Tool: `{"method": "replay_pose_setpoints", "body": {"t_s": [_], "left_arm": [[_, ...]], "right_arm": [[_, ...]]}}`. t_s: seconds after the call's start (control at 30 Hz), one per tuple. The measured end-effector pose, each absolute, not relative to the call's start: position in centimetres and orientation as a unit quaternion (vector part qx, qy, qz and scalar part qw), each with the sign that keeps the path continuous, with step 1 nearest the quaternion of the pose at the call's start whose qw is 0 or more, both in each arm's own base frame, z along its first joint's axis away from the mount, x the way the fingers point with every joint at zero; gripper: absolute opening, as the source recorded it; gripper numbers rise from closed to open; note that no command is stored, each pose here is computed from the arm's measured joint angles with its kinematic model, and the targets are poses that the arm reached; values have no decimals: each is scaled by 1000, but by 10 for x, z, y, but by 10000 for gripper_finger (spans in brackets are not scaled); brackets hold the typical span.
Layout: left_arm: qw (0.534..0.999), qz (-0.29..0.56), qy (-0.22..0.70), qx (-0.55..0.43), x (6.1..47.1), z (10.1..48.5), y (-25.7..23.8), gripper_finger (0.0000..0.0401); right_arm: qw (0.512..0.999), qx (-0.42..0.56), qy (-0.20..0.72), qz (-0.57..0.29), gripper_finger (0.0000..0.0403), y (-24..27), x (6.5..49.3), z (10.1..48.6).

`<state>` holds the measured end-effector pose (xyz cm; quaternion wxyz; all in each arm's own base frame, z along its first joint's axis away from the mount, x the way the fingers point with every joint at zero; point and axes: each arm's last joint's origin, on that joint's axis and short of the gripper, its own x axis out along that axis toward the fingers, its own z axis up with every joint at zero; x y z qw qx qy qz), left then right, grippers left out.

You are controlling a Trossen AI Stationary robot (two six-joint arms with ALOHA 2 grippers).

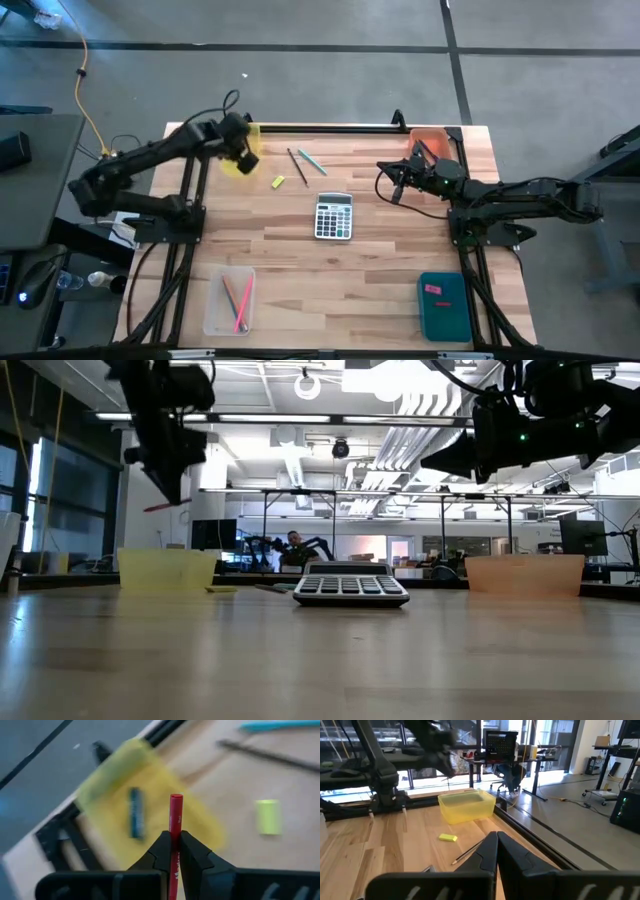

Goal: Sort crayons/erasers/pens/pencils in bins
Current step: Put the red crayon into the yellow bin, then put the black colored pencil into the transparent bin

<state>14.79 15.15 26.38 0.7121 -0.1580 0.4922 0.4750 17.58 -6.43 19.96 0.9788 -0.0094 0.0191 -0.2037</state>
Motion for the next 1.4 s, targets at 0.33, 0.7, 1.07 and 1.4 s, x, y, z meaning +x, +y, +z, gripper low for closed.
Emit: {"method": "replay_pose_setpoints", "body": {"t_s": [0.33, 0.7, 1.07, 1.4], "left_arm": [[709, 462, 493, -205, 146, 214, 229, 5], [666, 451, 541, -245, 142, 175, 249, 6], [664, 451, 544, -247, 142, 174, 249, 69], [678, 425, 560, -217, 147, 187, 236, 54]], "right_arm": [[979, -7, 11, -204, 0, -64, 176, 201], [979, -2, 5, -204, 0, -64, 176, 202], [979, -3, 6, -204, 0, -64, 176, 202], [979, 0, 4, -204, 0, -64, 176, 202]]}}
